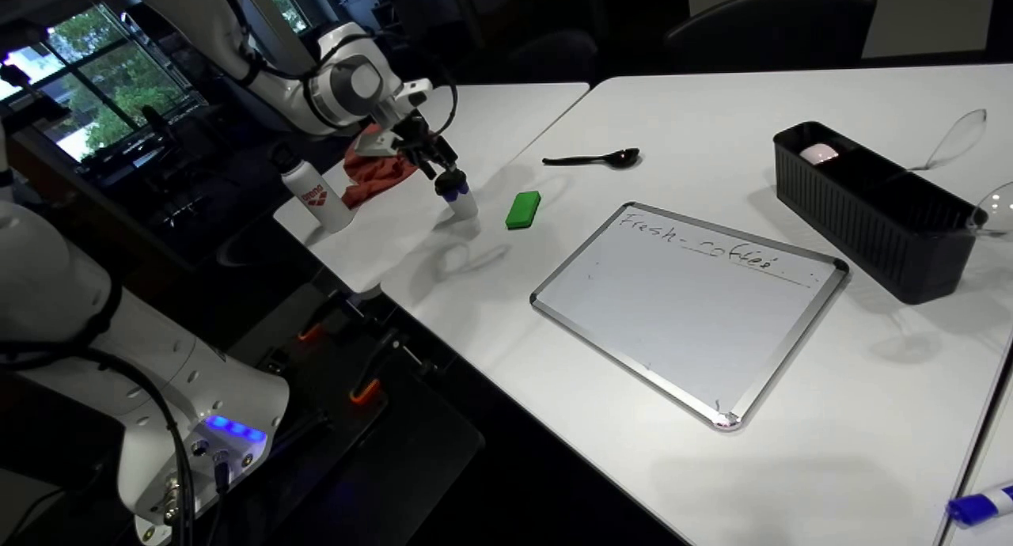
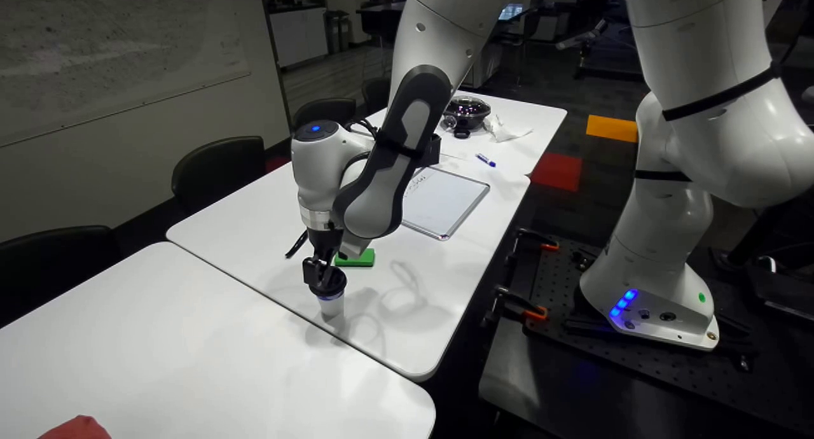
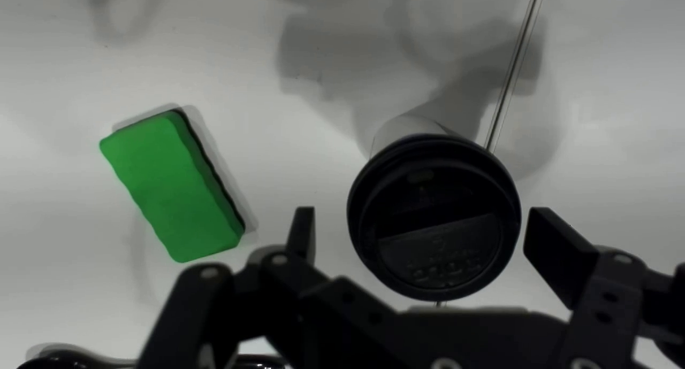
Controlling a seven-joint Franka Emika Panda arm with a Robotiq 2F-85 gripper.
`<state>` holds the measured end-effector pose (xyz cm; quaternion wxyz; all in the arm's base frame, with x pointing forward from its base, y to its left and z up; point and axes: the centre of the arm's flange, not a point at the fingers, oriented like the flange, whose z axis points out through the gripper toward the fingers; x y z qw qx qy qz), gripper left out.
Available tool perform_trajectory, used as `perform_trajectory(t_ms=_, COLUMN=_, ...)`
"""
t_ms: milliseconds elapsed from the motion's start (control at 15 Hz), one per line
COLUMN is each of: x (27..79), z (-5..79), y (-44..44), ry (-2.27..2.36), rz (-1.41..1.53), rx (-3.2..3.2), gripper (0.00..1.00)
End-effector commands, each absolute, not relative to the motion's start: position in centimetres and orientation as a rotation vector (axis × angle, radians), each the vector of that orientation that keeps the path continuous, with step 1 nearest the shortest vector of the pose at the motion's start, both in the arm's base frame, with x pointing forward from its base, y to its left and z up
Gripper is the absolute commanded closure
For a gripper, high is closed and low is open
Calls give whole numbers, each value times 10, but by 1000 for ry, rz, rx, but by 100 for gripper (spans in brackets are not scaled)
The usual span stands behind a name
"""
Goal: Pick up the black lid from the cup and put it on the table.
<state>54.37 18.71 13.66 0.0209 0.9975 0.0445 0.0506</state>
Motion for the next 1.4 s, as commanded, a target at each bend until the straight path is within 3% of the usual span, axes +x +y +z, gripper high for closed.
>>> perform_trajectory(t_ms=0, x=547, z=134, y=187, ry=183, rz=200, rx=3104, gripper=0)
perform_trajectory(t_ms=867, x=553, z=123, y=185, ry=249, rz=209, rx=3126, gripper=0)
perform_trajectory(t_ms=933, x=553, z=122, y=186, ry=252, rz=207, rx=3126, gripper=6)
perform_trajectory(t_ms=1000, x=554, z=122, y=186, ry=265, rz=205, rx=3127, gripper=24)
perform_trajectory(t_ms=1067, x=554, z=121, y=186, ry=271, rz=204, rx=3127, gripper=34)
perform_trajectory(t_ms=1200, x=554, z=121, y=187, ry=284, rz=203, rx=3128, gripper=41)
perform_trajectory(t_ms=1333, x=554, z=121, y=188, ry=289, rz=205, rx=3127, gripper=36)
